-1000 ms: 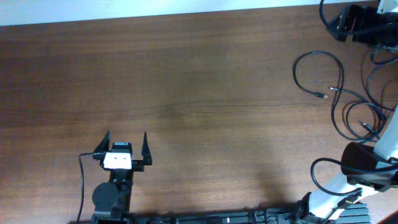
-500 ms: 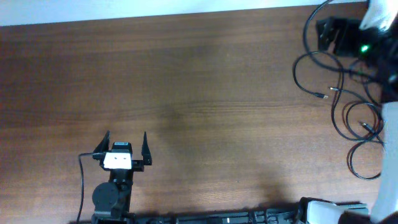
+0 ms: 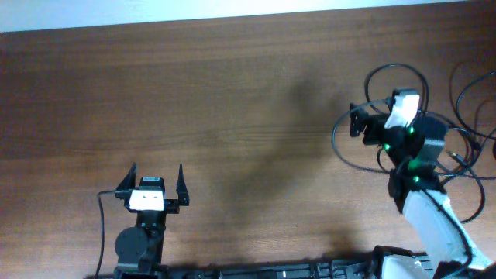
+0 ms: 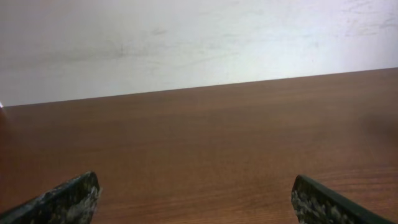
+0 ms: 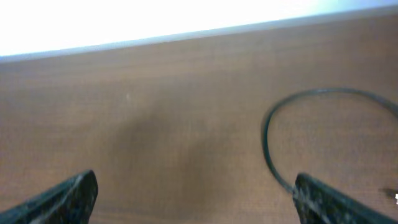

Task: Untangle cables

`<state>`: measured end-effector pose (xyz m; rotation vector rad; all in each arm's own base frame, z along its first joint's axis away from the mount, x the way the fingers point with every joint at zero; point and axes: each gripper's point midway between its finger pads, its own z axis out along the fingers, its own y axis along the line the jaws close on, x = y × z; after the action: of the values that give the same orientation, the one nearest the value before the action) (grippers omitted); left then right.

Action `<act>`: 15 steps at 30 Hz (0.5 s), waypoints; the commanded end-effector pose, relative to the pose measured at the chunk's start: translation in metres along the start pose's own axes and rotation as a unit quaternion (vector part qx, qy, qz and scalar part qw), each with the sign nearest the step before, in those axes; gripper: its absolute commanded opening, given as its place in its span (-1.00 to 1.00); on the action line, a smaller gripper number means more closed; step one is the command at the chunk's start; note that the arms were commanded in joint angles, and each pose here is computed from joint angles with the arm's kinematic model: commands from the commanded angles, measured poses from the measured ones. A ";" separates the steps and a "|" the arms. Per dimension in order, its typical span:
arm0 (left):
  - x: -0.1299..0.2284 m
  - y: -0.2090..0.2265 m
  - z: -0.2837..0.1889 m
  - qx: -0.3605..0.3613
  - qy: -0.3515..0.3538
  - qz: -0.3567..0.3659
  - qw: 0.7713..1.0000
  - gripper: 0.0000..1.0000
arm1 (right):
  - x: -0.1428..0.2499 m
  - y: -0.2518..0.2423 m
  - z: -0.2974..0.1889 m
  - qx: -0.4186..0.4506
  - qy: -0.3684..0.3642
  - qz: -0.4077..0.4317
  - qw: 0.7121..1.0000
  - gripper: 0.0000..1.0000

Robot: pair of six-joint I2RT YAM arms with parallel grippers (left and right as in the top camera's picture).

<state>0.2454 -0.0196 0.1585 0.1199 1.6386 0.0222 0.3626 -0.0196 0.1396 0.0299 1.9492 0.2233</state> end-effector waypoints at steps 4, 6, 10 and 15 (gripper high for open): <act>0.001 0.003 0.000 -0.008 0.001 0.005 1.000 0.97 | 0.008 0.013 -0.040 0.000 -0.118 -0.043 0.992 0.98; 0.001 0.003 0.000 -0.008 0.001 0.005 1.000 0.97 | 0.012 0.015 -0.055 0.007 -0.152 -0.055 0.987 0.98; 0.001 0.003 0.000 -0.008 0.001 0.005 1.000 0.97 | 0.004 0.019 -0.068 0.008 -0.179 -0.063 0.982 0.98; 0.001 0.003 0.000 -0.008 0.001 0.005 1.000 0.97 | 0.017 0.020 -0.076 0.013 -0.149 -0.057 0.987 0.98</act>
<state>0.2455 -0.0190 0.1583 0.1178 1.6399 0.0247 0.2899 -0.0093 0.1522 -0.0213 1.6564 0.1267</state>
